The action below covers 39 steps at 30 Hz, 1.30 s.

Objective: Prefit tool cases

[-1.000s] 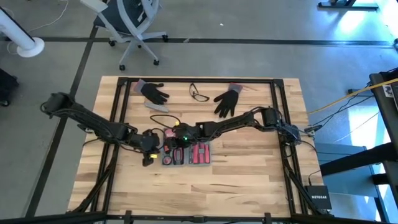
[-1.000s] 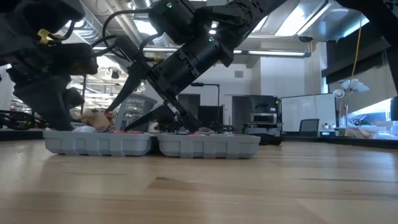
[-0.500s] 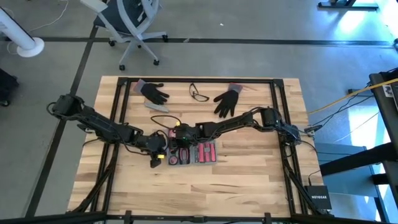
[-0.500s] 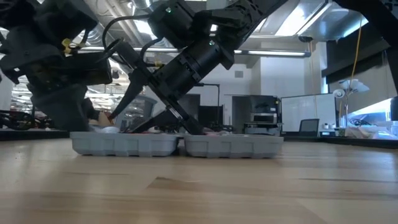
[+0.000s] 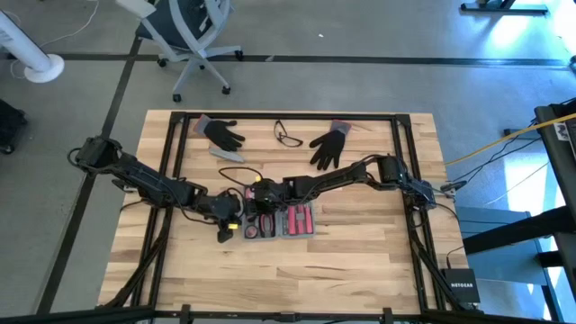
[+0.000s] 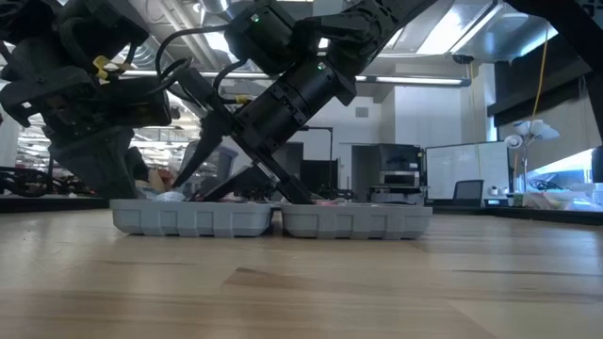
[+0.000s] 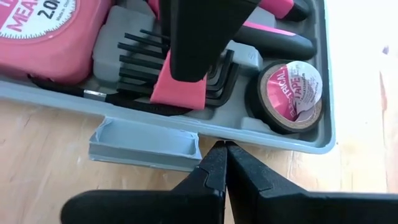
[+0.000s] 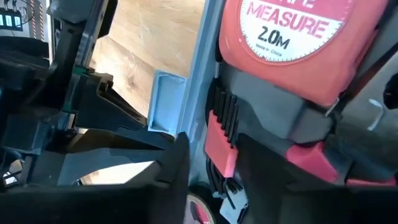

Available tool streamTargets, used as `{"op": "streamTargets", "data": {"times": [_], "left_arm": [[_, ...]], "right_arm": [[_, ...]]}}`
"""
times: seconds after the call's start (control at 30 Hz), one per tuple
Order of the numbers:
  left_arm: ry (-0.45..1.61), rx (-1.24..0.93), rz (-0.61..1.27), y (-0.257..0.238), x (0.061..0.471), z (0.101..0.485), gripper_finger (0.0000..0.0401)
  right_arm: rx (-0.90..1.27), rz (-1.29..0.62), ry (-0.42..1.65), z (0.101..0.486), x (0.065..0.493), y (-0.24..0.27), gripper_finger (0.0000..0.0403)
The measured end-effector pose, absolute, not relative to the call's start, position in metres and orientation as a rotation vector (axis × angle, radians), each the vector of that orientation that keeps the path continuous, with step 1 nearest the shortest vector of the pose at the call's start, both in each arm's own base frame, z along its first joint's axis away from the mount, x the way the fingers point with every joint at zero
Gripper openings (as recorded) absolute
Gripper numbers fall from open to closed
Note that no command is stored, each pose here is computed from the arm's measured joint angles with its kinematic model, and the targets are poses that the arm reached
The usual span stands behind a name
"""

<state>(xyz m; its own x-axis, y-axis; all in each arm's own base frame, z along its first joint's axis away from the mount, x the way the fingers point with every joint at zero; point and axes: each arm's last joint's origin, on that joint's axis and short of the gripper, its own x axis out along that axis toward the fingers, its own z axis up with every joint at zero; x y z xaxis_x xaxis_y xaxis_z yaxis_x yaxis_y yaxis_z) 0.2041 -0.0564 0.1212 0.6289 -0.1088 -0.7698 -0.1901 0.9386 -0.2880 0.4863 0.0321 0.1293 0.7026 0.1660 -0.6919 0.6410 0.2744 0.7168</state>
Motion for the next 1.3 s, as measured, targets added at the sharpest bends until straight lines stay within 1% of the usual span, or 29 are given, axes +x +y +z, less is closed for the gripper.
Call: {"op": "streamTargets", "data": {"times": [0.13, 0.17, 0.2, 0.53, 0.77, 0.9, 1.13, 1.3], "left_arm": [[0.895, -0.366, 0.056, -0.054, 0.205, 0.121, 0.0], [0.895, -0.367, 0.059, -0.053, 0.205, 0.121, 0.0], [0.894, -0.368, 0.061, -0.053, 0.205, 0.121, 0.0], [0.908, -0.391, 0.081, -0.051, 0.2, 0.126, 0.0], [0.864, -0.313, 0.025, -0.046, 0.181, 0.154, 0.0], [0.826, -0.301, 0.005, -0.042, 0.165, 0.17, 0.0], [0.699, -0.302, -0.039, -0.037, 0.146, 0.193, 0.0], [0.674, -0.355, -0.033, -0.036, 0.143, 0.197, 0.0]], "right_arm": [[1.283, -0.368, 0.768, 0.13, 0.486, 0.031, 0.0033], [1.282, -0.367, 0.768, 0.13, 0.486, 0.031, 0.0018], [1.282, -0.364, 0.769, 0.13, 0.486, 0.031, 0.0011], [1.286, -0.324, 0.792, 0.131, 0.486, 0.032, 0.0003], [1.225, -0.236, 0.826, 0.149, 0.482, 0.027, 0.0001], [1.155, -0.195, 0.804, 0.164, 0.48, 0.018, 0.0001], [0.951, 0.086, 0.764, 0.194, 0.484, 0.004, 0.0001], [0.794, 0.29, 0.709, 0.218, 0.491, 0.007, 0.0]]}}
